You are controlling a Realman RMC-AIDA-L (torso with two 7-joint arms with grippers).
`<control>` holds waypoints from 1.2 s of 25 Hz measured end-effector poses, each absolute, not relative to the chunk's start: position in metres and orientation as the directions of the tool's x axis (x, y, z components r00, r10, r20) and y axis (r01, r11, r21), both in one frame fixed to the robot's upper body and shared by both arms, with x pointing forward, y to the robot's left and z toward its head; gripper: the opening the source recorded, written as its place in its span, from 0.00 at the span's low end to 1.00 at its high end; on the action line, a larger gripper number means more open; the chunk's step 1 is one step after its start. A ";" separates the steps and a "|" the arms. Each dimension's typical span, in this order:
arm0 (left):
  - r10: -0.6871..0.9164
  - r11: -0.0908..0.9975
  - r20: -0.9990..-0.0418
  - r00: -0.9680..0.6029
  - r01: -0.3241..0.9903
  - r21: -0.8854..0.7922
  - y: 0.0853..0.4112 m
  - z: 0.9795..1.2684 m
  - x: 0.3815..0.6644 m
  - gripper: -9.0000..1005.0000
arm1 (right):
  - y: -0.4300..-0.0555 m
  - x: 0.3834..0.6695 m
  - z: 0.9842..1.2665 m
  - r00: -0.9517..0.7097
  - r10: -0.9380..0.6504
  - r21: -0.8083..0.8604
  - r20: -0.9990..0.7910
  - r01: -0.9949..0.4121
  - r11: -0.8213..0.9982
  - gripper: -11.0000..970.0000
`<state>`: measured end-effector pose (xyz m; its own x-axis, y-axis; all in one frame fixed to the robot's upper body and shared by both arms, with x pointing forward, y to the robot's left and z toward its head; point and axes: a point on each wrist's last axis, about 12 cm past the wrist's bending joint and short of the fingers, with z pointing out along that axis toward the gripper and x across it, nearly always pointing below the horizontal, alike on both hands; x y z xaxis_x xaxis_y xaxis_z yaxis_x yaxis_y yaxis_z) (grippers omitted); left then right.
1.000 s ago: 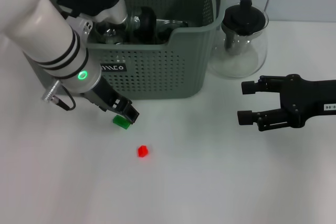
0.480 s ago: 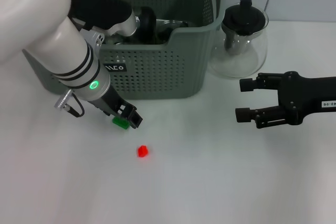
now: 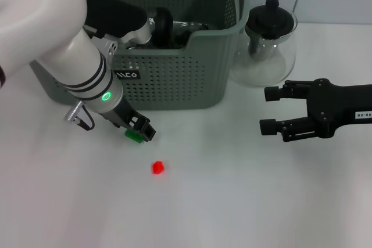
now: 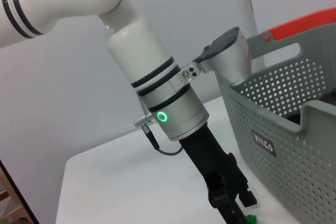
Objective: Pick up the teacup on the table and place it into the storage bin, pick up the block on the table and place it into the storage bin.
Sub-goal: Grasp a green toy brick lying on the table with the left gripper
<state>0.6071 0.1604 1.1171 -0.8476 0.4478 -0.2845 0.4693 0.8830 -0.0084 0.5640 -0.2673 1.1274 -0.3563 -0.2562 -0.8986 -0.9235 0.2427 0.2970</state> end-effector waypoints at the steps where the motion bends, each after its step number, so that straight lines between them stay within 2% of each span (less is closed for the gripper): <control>1: 0.448 0.883 -0.286 -0.847 0.470 -0.008 0.160 1.117 0.608 0.74 | -0.267 0.564 1.127 -0.356 -0.256 0.297 -0.899 -0.924 0.243 0.97; 27: 0.454 0.881 -0.275 -0.848 0.473 -0.003 0.159 1.109 0.609 0.73 | -0.268 0.564 1.128 -0.355 -0.256 0.295 -0.899 -0.924 0.243 0.97; 30: 0.454 0.881 -0.273 -0.848 0.473 -0.003 0.159 1.108 0.609 0.70 | -0.268 0.564 1.128 -0.355 -0.257 0.295 -0.899 -0.924 0.244 0.97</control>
<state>0.6095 0.1591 1.1082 -0.8480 0.4542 -0.2733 0.4729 0.8811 -0.0029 0.5642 -0.2680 1.1277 -0.3549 -0.2566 -0.8990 -0.9238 0.2439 0.2951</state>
